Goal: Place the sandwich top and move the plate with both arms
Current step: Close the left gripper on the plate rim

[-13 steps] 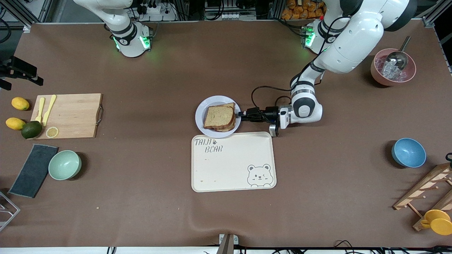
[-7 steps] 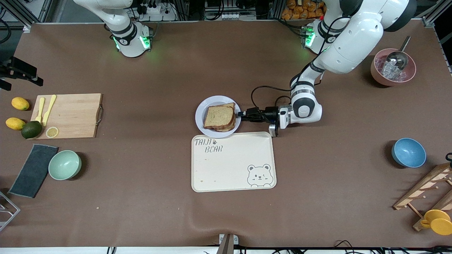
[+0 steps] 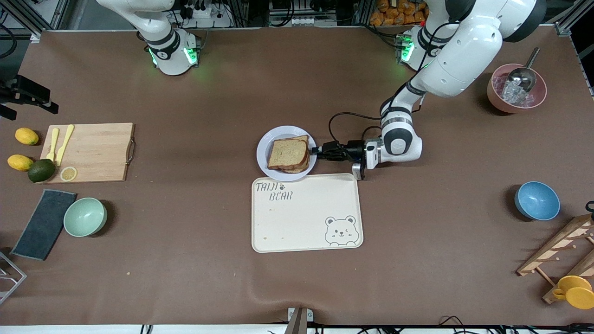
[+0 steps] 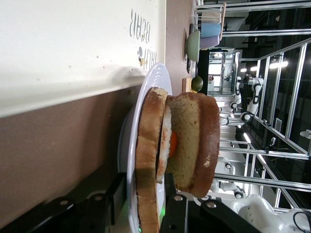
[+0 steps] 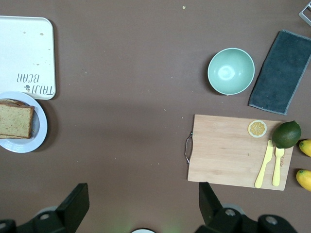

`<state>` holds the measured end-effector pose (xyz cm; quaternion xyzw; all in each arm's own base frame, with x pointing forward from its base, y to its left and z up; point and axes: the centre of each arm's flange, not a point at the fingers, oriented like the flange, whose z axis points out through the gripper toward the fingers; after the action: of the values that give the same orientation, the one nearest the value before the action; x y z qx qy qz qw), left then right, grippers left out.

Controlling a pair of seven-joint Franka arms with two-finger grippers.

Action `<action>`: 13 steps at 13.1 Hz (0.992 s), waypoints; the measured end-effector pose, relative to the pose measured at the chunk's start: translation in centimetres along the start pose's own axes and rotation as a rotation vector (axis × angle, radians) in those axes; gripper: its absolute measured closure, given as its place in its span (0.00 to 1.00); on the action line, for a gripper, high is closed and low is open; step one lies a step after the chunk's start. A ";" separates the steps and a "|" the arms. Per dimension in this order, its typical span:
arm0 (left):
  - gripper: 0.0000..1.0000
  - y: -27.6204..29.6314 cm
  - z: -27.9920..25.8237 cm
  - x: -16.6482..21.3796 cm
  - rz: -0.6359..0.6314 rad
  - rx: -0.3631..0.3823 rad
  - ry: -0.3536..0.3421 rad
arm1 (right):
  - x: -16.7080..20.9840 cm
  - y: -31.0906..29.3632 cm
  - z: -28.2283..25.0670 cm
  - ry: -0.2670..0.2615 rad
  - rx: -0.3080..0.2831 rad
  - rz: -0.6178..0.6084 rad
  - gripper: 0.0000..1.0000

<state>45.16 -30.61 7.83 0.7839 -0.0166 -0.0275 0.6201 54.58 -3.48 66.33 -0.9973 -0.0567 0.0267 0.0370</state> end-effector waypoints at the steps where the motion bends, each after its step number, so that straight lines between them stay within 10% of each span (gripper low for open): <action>1: 0.62 0.1 0.2 0.0 0.002 0.003 0.001 | 0.0 0.0 0.0 0.001 0.000 0.000 0.00; 13: 0.94 0.0 0.7 0.1 0.015 0.016 0.013 | 0.4 0.1 0.8 -0.012 0.002 0.001 0.00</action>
<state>45.25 -31.28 7.69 0.7889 -0.0187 -0.0176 0.6140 54.99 -3.50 65.54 -0.9971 -0.0565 0.0328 0.0379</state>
